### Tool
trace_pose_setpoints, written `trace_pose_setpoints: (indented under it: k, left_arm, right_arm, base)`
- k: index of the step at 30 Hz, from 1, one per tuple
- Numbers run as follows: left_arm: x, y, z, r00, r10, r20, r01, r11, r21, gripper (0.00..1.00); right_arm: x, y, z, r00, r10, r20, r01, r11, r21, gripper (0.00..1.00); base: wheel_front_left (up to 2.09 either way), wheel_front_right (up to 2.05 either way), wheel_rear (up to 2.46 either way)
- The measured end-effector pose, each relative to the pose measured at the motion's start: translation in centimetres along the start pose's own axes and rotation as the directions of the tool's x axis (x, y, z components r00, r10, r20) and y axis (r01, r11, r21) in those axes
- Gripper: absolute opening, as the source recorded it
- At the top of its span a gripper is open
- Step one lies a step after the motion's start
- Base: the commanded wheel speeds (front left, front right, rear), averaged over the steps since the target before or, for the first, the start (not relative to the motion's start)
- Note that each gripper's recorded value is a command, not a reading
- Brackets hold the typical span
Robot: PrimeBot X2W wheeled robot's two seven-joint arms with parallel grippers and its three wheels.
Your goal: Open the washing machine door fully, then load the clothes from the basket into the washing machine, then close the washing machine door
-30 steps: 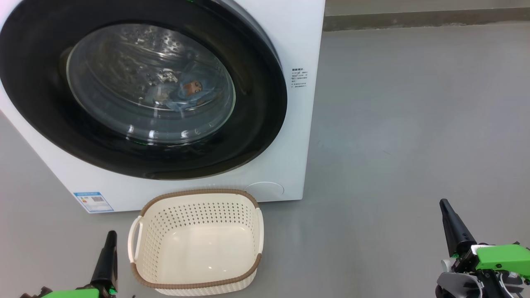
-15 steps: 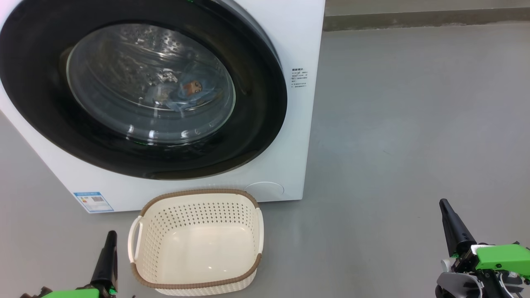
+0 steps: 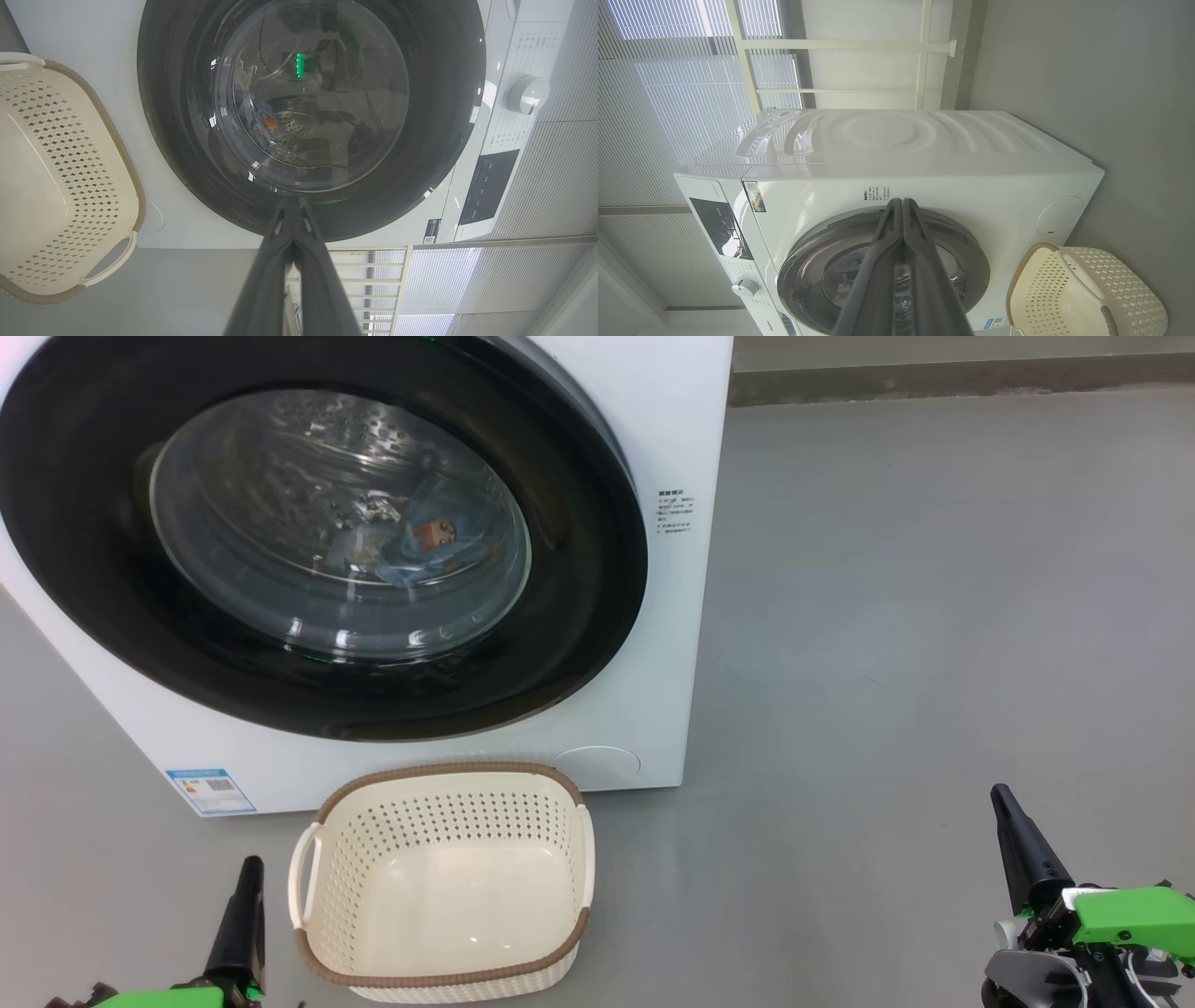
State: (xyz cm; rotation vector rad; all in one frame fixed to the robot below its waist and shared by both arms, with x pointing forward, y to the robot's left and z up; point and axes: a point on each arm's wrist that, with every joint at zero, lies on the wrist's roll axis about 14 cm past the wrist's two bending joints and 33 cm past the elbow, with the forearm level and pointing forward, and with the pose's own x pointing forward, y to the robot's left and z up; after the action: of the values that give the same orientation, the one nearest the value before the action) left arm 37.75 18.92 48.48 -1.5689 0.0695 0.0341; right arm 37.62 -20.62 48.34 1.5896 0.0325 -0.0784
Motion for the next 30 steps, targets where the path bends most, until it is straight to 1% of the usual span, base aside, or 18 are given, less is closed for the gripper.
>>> trace_pose_setpoints:
  k: [30]
  left_arm:
    - [0.00, 0.00, 0.00, 1.000, 0.000, 0.000, 0.000, 1.000, 0.000, 0.00]
  right_arm:
    - [0.03, 0.04, 0.02, 1.000, 0.001, 0.001, -0.001, 1.000, 0.001, 0.00]
  base:
    - [0.00, 0.00, 0.00]
